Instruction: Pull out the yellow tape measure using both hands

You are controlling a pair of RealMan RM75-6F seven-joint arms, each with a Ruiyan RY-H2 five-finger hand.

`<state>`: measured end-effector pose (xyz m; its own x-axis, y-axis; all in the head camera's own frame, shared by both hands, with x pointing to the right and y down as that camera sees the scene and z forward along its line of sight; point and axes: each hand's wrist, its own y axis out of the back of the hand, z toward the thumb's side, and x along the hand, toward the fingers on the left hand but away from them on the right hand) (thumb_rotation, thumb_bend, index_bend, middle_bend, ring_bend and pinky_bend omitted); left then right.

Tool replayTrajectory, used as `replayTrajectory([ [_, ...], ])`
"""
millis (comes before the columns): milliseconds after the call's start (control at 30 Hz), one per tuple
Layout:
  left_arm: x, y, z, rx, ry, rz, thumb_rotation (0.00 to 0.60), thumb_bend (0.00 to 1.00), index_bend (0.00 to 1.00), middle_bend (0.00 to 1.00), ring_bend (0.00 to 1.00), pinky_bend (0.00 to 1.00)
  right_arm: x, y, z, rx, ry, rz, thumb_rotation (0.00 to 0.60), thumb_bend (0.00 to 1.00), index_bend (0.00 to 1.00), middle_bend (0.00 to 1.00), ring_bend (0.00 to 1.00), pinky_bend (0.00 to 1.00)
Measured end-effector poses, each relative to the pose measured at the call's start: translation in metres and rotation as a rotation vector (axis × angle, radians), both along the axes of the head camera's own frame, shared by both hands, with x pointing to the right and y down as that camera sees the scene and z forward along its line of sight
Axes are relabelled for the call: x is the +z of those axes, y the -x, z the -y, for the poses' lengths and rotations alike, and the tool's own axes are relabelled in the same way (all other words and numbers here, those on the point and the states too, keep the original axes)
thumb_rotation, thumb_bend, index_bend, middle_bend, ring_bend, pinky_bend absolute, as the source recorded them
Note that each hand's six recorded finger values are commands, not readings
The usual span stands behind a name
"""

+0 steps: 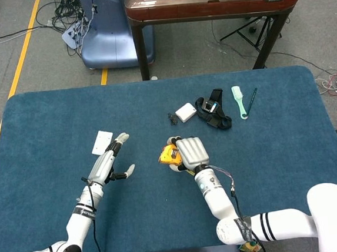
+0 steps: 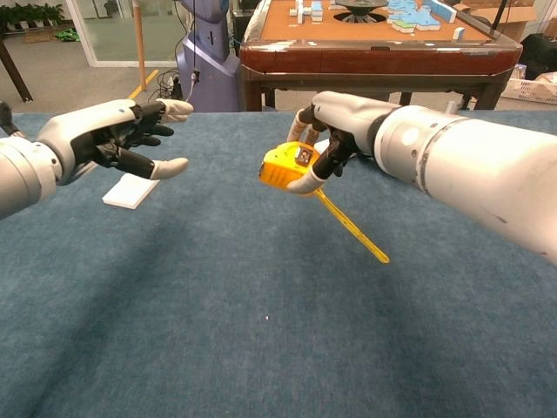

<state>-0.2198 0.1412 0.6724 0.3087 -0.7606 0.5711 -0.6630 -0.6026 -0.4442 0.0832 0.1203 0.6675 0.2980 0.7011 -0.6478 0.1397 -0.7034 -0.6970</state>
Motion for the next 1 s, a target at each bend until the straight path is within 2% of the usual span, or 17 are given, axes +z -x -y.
replayTrajectory([
  [400, 0.005, -0.027, -0.002, -0.007, 0.011, -0.035, 0.6, 0.34, 0.0, 0.0, 0.0, 0.0, 0.005, 0.02, -0.001, 0.032, 0.018, 0.039, 0.6, 0.79, 0.67, 0.65, 0.61, 0.36],
  [1000, 0.008, -0.053, -0.006, -0.006, 0.022, -0.056, 0.6, 0.34, 0.0, 0.0, 0.0, 0.0, 0.006, 0.026, -0.003, 0.039, 0.033, 0.071, 0.6, 0.79, 0.67, 0.65, 0.61, 0.36],
])
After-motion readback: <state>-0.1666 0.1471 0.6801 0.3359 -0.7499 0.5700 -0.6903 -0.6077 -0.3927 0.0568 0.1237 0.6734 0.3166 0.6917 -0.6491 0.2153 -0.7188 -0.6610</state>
